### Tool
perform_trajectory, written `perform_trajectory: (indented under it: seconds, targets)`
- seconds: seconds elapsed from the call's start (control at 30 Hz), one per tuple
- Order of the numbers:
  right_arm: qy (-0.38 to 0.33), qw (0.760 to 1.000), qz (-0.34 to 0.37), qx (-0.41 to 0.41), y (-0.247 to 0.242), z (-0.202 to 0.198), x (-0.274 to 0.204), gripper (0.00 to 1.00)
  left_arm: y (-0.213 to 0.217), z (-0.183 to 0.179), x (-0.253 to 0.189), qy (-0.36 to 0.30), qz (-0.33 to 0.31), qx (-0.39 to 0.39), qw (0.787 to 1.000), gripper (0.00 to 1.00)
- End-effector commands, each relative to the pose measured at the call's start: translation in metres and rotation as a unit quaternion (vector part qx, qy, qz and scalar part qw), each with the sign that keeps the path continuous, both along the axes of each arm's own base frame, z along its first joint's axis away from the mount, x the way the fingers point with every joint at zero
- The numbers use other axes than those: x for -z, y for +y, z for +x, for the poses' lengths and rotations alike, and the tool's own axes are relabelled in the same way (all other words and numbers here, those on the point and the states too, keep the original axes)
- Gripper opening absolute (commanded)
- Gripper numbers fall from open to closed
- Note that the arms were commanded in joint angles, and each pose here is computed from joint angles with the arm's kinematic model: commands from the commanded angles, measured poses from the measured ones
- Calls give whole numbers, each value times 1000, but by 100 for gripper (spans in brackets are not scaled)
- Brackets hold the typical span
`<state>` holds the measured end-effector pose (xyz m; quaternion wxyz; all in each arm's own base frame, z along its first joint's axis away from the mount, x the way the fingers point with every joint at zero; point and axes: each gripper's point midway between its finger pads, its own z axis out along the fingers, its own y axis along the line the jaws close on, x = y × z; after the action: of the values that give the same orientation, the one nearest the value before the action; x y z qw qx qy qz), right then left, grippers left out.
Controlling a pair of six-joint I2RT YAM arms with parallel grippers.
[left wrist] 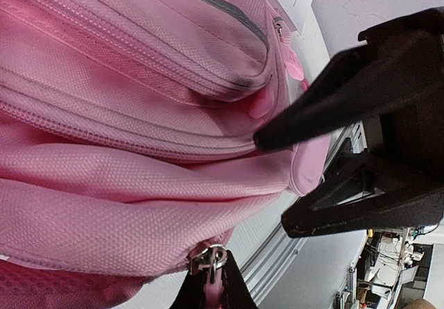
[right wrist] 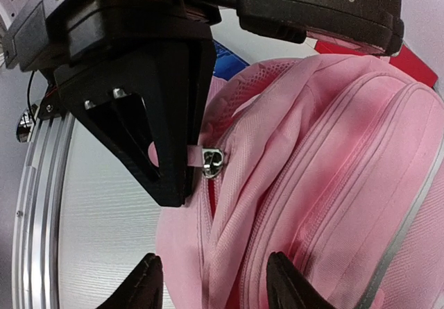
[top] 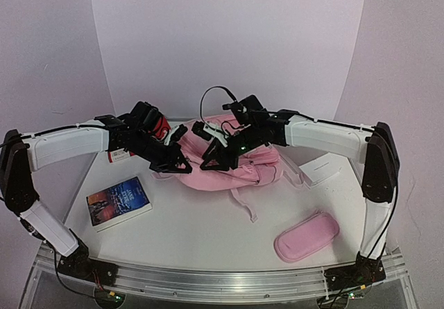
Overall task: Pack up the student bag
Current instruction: Unzip the student bag at the center of the board.
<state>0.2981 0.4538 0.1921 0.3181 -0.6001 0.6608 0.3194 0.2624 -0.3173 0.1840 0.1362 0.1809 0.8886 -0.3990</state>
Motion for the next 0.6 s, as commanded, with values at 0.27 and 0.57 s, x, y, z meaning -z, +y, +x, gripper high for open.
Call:
perform_trajectory:
  seconds: [0.27,0.57]
  targets:
    - [-70,997,22,18,-10,2,-48,0,17,22,-36,-56,-15,-37,998,0]
    - [-99,995,-24,17,-70,-24,-45,0,50,29,-37,-71,2,-74,995,0]
